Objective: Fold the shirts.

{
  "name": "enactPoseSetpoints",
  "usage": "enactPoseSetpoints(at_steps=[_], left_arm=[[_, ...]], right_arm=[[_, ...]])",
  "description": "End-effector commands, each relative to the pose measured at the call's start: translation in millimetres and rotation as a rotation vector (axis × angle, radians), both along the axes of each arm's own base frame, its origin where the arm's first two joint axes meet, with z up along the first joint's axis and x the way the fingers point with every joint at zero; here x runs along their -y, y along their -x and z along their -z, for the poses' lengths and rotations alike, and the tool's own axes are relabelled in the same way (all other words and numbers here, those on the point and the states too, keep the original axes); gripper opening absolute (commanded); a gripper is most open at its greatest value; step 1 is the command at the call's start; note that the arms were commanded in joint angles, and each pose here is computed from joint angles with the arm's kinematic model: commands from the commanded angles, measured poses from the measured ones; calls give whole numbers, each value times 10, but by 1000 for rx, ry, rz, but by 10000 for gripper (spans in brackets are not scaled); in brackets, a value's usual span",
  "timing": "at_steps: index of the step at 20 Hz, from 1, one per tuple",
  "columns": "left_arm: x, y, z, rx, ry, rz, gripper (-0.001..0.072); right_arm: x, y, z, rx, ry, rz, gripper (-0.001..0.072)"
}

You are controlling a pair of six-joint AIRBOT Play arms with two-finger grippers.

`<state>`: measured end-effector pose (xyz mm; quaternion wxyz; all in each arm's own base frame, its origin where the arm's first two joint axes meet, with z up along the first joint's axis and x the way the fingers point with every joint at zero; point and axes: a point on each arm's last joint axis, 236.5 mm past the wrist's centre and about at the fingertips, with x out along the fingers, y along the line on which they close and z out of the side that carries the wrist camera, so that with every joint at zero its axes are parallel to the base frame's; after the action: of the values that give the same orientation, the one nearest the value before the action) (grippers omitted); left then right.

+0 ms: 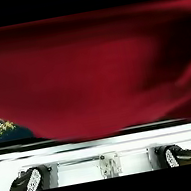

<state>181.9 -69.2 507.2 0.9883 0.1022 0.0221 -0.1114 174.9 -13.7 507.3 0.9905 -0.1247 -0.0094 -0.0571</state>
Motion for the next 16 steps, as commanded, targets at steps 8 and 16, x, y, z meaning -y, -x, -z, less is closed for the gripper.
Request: enactPoseSetpoints(at_steps=[8,16], left_arm=[[-610,-1069,2208,-715,165,-60,40],[-979,-2628,4135,-1034,518,-103,41]], right_arm=[[335,-1231,2437,-1012,-240,55,62],[-202,-3300,4434,-1113,-359,-87,63]])
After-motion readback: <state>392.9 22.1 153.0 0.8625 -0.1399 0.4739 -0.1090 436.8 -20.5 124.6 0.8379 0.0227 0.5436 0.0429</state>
